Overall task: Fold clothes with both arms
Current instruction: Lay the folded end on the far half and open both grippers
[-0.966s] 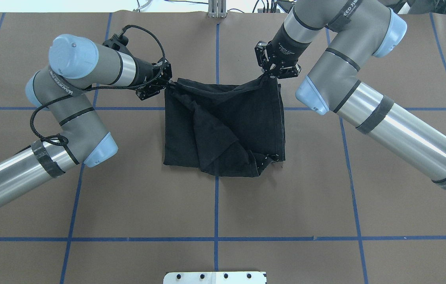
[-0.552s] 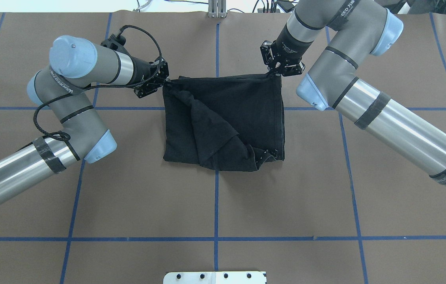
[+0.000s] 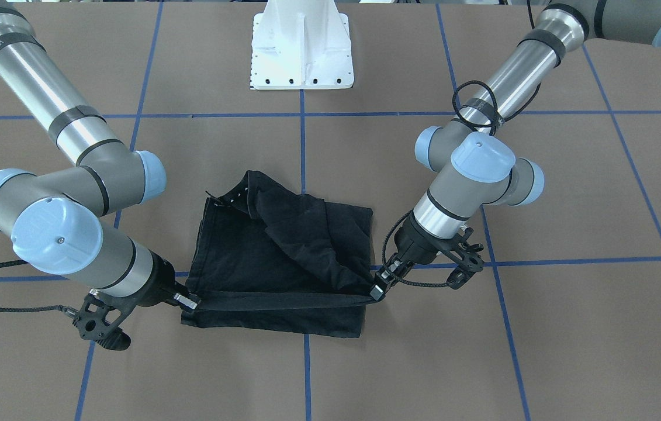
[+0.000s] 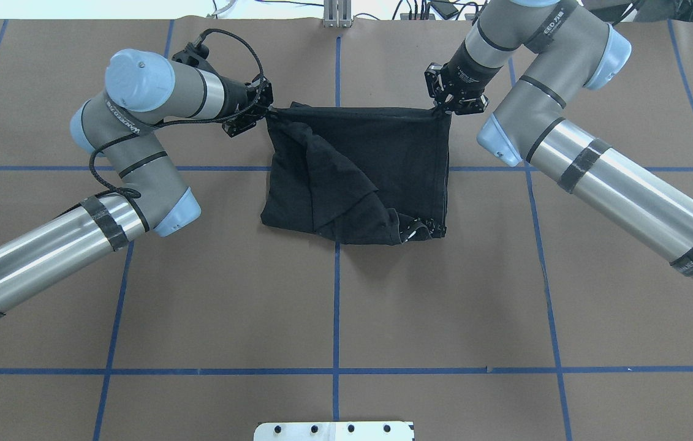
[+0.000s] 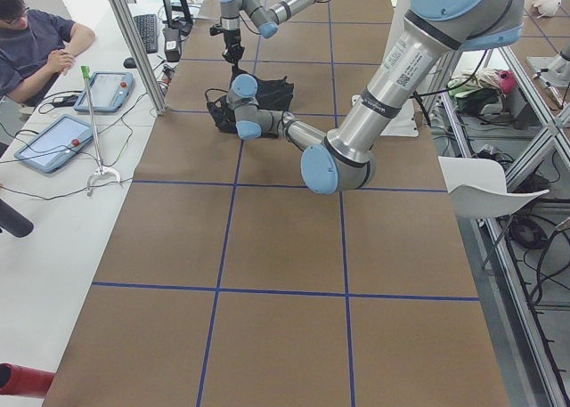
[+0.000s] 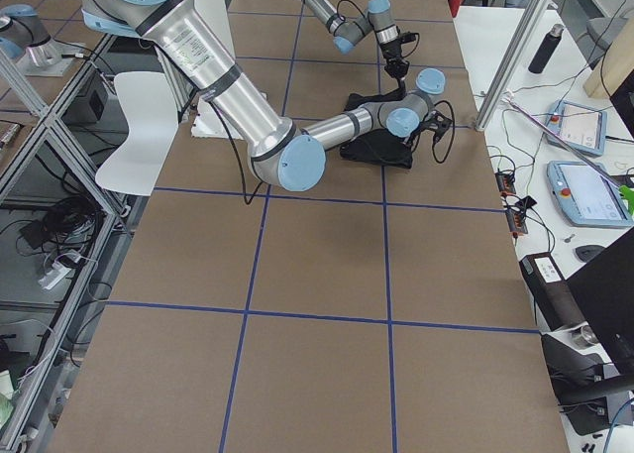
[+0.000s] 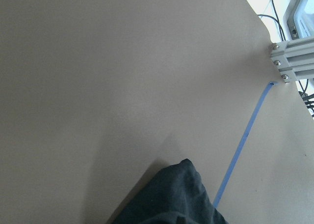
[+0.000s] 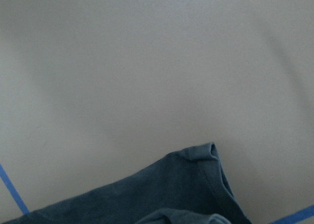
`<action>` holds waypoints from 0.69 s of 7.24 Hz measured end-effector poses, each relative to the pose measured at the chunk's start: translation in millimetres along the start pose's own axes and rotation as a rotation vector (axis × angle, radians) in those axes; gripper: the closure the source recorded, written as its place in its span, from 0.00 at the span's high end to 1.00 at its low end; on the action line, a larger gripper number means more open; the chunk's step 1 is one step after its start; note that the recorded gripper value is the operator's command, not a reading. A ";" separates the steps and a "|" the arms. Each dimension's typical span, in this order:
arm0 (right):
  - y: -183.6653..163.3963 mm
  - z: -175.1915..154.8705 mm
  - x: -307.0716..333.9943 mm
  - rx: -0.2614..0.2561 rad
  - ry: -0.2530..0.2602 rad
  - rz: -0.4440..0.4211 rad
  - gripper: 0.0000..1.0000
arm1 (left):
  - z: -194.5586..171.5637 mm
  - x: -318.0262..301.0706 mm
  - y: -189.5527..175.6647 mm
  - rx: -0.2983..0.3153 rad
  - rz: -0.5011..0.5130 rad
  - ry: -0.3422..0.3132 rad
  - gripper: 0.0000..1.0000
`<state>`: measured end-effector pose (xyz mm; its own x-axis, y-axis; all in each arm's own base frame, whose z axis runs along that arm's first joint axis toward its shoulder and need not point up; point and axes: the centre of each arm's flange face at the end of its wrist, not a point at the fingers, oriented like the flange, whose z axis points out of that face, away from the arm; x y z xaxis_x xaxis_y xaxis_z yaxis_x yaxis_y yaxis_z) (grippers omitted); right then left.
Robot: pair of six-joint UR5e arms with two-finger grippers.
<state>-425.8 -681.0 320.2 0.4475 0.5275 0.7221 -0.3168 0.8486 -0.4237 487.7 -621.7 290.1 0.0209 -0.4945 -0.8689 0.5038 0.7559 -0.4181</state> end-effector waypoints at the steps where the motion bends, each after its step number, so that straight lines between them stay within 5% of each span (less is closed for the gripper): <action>1: -0.5 0.2 -0.5 0.000 -0.003 -0.002 0.99 | 1.0 3.5 0.7 0.001 0.000 0.004 0.99; 5: -8.0 -13.1 -7.7 0.023 -0.021 0.003 1.00 | -0.7 16.9 -3.5 0.013 0.005 0.014 1.00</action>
<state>-415.8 -691.3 310.9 0.4287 0.5287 0.7326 -0.3376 0.8459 -0.4130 485.7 -632.4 276.6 0.0112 -0.4847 -0.8746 0.5147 0.7527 -0.4106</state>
